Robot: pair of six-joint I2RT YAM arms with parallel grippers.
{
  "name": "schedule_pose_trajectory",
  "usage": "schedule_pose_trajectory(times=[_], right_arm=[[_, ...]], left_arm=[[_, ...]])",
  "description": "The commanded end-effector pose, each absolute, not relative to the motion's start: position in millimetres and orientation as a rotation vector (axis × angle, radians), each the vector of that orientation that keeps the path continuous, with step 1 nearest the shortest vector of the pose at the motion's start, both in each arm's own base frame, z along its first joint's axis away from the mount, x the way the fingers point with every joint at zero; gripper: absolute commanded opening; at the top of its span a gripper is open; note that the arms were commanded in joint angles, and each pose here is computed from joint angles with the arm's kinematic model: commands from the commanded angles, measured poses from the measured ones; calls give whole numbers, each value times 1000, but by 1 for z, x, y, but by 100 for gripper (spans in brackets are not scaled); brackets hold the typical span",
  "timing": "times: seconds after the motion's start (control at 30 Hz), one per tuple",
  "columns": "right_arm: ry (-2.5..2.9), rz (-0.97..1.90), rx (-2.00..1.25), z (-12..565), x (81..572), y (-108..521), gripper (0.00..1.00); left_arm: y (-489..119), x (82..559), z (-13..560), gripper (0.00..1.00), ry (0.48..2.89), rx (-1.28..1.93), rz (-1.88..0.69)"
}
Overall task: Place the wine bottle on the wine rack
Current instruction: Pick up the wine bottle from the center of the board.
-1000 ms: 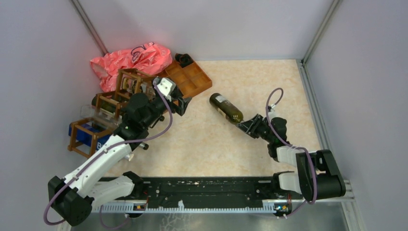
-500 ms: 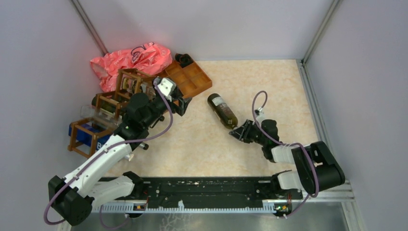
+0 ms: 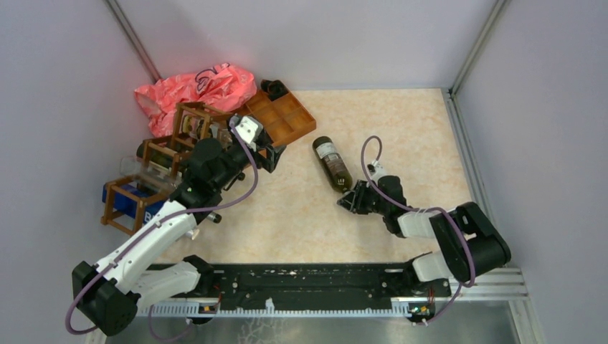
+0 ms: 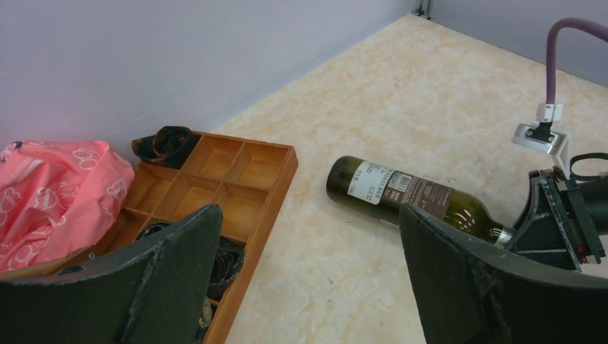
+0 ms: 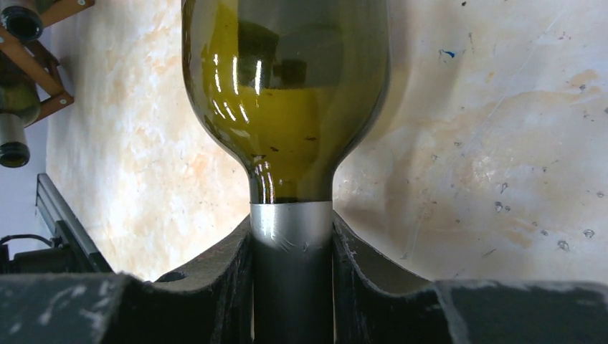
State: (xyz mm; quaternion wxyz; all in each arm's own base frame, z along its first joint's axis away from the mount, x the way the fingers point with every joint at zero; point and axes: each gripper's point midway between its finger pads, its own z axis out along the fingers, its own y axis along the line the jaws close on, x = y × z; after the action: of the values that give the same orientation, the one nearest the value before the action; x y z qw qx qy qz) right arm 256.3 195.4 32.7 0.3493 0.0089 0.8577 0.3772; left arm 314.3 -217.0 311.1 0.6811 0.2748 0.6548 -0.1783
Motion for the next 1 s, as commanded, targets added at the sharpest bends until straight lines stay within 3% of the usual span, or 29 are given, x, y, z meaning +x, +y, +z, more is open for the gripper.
schedule_pose_trajectory(times=[0.0, 0.4, 0.97], right_arm=[[2296, 877, 48, 17, 258, 188, 14], [2367, 835, 19, 2, 254, 191, 29], [2391, 814, 11, -5, 253, 190, 36]], left_arm=[[-217, 315, 313, 99, 1446, 621, -399], [-216, 315, 315, 99, 1442, 616, -394], [-215, 314, 317, 99, 1436, 616, -394]])
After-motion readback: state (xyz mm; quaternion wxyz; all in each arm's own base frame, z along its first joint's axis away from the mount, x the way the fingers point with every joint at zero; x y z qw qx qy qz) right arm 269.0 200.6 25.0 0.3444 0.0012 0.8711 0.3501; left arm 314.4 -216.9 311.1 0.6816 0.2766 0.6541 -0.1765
